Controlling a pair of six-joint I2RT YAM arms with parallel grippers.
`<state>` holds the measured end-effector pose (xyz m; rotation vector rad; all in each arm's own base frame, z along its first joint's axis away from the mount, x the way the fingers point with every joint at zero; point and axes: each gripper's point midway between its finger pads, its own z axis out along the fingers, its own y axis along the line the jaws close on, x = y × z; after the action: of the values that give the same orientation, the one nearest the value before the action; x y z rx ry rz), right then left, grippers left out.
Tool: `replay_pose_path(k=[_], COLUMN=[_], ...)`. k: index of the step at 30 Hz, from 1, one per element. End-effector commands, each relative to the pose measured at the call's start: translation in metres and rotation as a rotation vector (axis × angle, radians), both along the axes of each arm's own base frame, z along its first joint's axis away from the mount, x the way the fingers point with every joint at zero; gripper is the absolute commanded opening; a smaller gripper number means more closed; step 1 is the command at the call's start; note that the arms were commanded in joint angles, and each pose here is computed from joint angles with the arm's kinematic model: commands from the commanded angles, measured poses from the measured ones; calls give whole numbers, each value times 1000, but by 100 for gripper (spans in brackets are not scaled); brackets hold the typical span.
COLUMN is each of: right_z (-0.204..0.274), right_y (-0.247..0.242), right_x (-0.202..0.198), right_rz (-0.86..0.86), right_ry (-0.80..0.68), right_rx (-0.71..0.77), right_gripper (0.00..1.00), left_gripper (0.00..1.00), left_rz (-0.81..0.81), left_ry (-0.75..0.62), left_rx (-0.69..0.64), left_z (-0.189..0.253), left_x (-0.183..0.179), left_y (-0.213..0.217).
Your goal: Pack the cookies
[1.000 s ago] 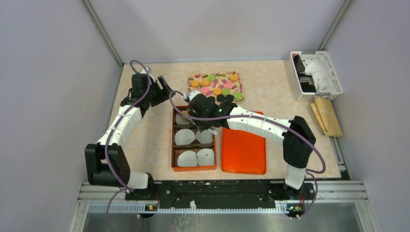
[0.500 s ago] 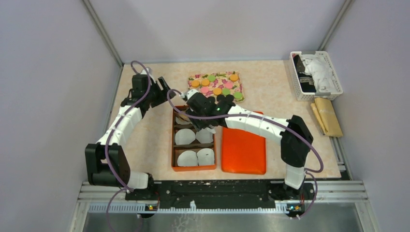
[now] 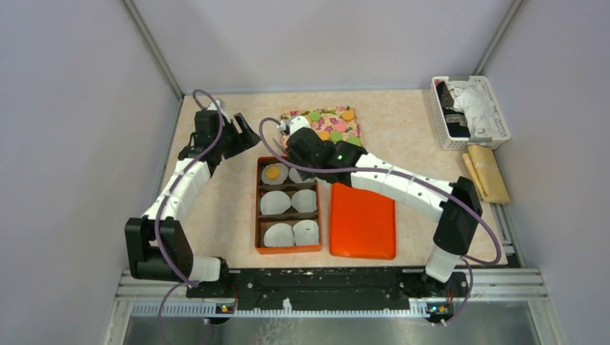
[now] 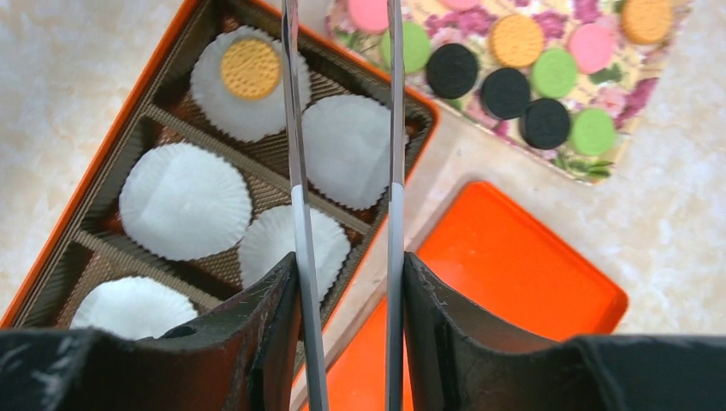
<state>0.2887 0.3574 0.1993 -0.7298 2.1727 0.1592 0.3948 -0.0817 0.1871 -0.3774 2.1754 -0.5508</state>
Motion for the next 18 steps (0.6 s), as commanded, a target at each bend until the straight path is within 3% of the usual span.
replay_pose_path(k=[1, 9, 18], right_z=[40, 15, -28], right_y=[-29, -56, -50], right_x=[27, 83, 134], right_rz=[-117, -218, -253], right_ry=[-112, -87, -29], right_rx=[40, 31, -1], right_gripper=[42, 42, 40], left_gripper=[79, 79, 79], left_rz=[-7, -18, -10], left_ry=[-60, -53, -43], left_rx=[-1, -14, 1], left_z=[16, 15, 10], left_x=[2, 4, 4], left_y=[0, -3, 0])
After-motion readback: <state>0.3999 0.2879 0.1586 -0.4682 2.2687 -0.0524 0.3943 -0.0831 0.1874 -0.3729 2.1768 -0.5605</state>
